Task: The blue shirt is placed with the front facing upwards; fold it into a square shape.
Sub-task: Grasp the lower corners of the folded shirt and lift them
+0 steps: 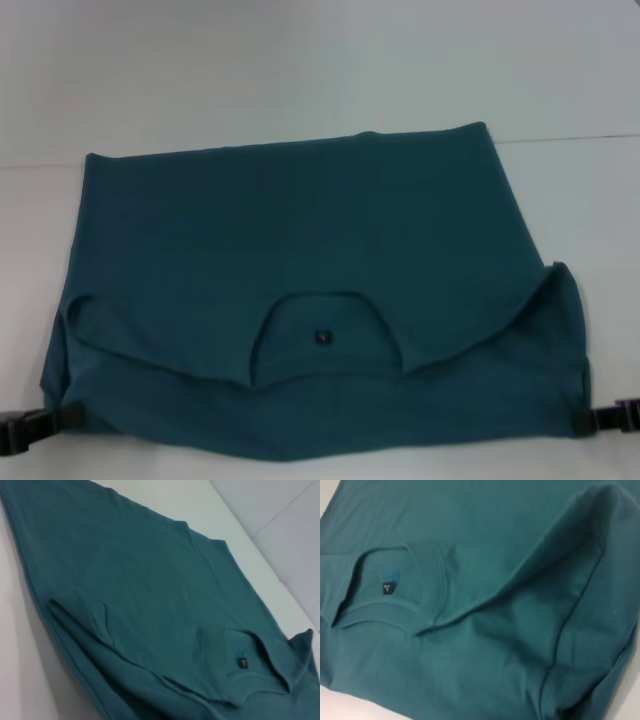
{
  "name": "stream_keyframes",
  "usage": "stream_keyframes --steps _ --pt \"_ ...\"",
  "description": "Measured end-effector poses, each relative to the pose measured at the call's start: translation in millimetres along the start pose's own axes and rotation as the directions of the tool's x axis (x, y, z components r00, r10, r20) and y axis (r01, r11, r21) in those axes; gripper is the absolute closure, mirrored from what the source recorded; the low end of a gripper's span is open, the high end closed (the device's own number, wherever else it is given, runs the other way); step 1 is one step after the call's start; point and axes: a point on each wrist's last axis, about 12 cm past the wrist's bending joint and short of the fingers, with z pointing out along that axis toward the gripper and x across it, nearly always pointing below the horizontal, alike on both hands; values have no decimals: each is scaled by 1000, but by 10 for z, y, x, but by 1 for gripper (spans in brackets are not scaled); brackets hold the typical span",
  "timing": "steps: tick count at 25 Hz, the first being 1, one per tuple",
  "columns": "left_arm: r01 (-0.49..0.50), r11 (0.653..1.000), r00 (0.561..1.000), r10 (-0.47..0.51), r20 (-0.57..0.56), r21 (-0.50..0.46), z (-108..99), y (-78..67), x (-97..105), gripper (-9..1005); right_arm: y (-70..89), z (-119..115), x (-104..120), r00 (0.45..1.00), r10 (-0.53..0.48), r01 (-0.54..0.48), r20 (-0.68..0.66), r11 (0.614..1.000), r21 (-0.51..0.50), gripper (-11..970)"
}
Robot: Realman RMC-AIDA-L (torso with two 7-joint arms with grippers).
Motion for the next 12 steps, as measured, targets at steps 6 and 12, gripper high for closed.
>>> stream_keyframes --steps 6,12 --pt "11 999 1000 -11 -11 32 -55 -45 103 963 -19 -46 165 999 31 -32 -19 999 -29 922" --pt "4 999 1000 -4 6 34 -84 -62 84 963 9 -124 86 999 18 -16 31 998 -67 922"
